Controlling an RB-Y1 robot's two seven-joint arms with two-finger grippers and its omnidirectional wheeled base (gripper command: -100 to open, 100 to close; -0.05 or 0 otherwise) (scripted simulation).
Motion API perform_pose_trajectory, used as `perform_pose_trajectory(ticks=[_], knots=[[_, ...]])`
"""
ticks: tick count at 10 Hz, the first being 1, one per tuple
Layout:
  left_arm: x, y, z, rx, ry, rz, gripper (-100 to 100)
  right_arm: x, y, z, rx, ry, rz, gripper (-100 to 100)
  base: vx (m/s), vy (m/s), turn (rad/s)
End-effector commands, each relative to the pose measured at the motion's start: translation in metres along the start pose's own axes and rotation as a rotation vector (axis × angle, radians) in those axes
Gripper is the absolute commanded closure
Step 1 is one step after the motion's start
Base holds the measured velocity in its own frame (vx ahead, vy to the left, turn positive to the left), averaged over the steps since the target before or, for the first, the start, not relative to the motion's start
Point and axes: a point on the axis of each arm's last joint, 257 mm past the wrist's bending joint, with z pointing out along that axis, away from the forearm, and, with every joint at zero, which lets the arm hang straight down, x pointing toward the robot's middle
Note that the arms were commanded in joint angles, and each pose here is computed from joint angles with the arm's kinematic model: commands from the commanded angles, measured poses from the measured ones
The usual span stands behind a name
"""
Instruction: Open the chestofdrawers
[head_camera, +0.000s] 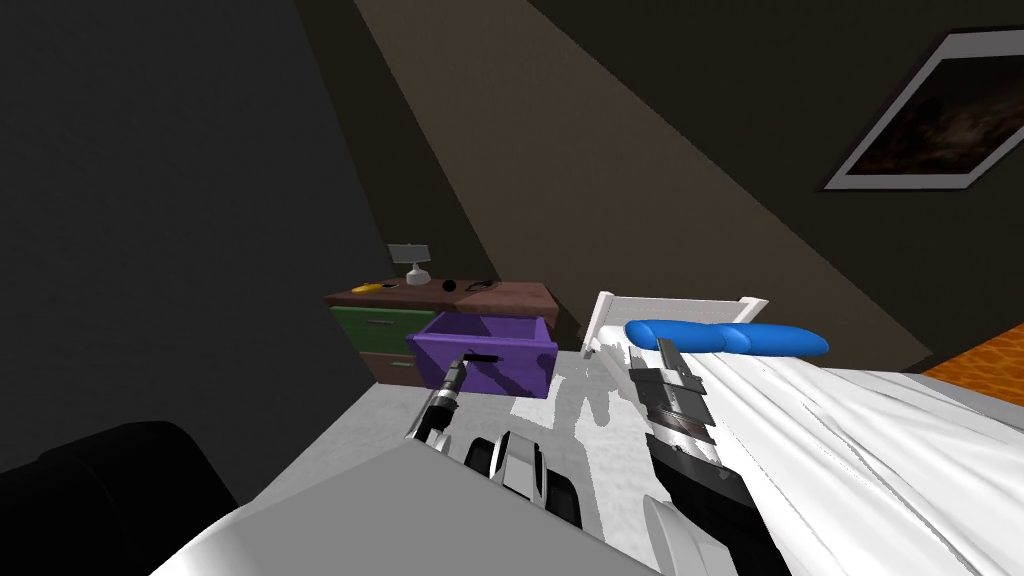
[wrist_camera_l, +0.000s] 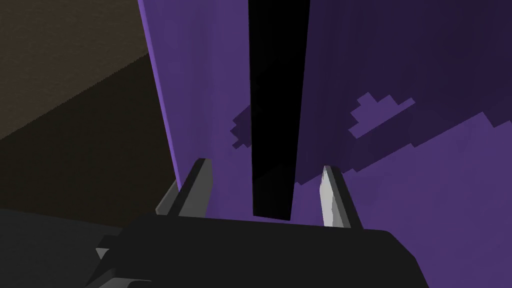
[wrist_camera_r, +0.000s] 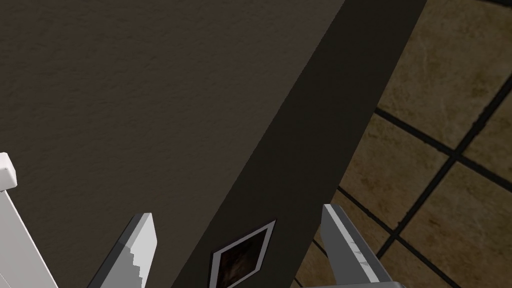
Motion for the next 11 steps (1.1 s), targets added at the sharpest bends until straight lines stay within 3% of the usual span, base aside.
perform_pose_trajectory(ticks=[1, 8, 9, 10, 11], knots=[[-0.001, -0.010, 0.011, -0.003, -0.003, 0.002, -100, 0.000, 0.000, 0.000, 0.000, 0.000, 0.000, 0, -0.006, -0.001, -0.014], [-0.006, -0.047, 0.043, -0.002, -0.014, 0.008, -100, 0.000, 0.000, 0.000, 0.000, 0.000, 0.000, 0, -0.037, -0.006, -0.016], [-0.005, -0.040, 0.038, -0.010, -0.014, 0.007, -100, 0.000, 0.000, 0.000, 0.000, 0.000, 0.000, 0, -0.023, -0.004, -0.005], [-0.005, -0.039, 0.038, -0.015, -0.014, 0.007, 0, 0.000, 0.000, 0.000, 0.000, 0.000, 0.000, 0, 0.000, 0.000, 0.000], [-0.005, -0.038, 0.037, -0.018, -0.014, 0.007, 0, 0.000, 0.000, 0.000, 0.000, 0.000, 0.000, 0, 0.000, 0.000, 0.000]])
